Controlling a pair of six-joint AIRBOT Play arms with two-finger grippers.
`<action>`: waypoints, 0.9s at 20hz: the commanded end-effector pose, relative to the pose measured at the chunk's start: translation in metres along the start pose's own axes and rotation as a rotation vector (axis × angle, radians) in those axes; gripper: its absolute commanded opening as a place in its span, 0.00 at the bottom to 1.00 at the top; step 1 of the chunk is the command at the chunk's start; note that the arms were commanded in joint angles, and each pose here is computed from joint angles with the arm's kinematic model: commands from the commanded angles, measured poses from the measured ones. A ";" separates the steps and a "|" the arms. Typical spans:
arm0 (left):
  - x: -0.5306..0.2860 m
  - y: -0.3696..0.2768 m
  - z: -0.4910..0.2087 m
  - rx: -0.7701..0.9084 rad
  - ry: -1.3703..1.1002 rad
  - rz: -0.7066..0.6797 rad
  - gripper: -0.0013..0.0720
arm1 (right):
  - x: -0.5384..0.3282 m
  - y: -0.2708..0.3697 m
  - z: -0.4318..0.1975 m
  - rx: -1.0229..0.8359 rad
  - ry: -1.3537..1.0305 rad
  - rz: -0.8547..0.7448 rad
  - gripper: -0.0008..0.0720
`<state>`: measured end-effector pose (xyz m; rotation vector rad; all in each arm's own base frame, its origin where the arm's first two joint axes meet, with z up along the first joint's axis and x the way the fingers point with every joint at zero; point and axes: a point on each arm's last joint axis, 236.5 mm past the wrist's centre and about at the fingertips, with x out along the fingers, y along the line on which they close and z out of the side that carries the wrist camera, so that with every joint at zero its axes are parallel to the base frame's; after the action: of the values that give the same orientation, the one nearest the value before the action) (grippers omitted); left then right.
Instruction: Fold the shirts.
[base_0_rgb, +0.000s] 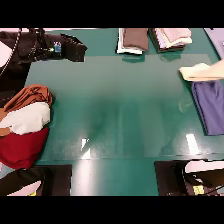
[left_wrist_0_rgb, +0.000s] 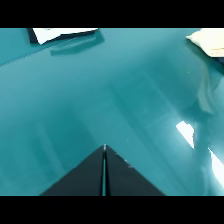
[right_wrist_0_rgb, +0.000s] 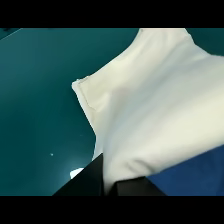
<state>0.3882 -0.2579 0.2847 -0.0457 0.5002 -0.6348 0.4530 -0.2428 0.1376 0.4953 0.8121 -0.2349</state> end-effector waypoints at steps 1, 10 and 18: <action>0.000 -0.001 0.003 -0.008 -0.012 -0.005 0.05 | -0.018 -0.023 0.014 0.050 -0.065 -0.020 0.03; 0.000 -0.002 0.001 -0.005 -0.003 -0.006 0.05 | -0.079 0.022 0.039 -0.018 -0.104 0.079 0.03; 0.000 -0.002 -0.009 -0.002 0.038 -0.007 0.05 | -0.103 -0.043 -0.017 0.050 -0.017 -0.128 0.03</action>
<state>0.3852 -0.2585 0.2813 -0.0462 0.5194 -0.6402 0.3868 -0.2617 0.2081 0.4819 0.7644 -0.3076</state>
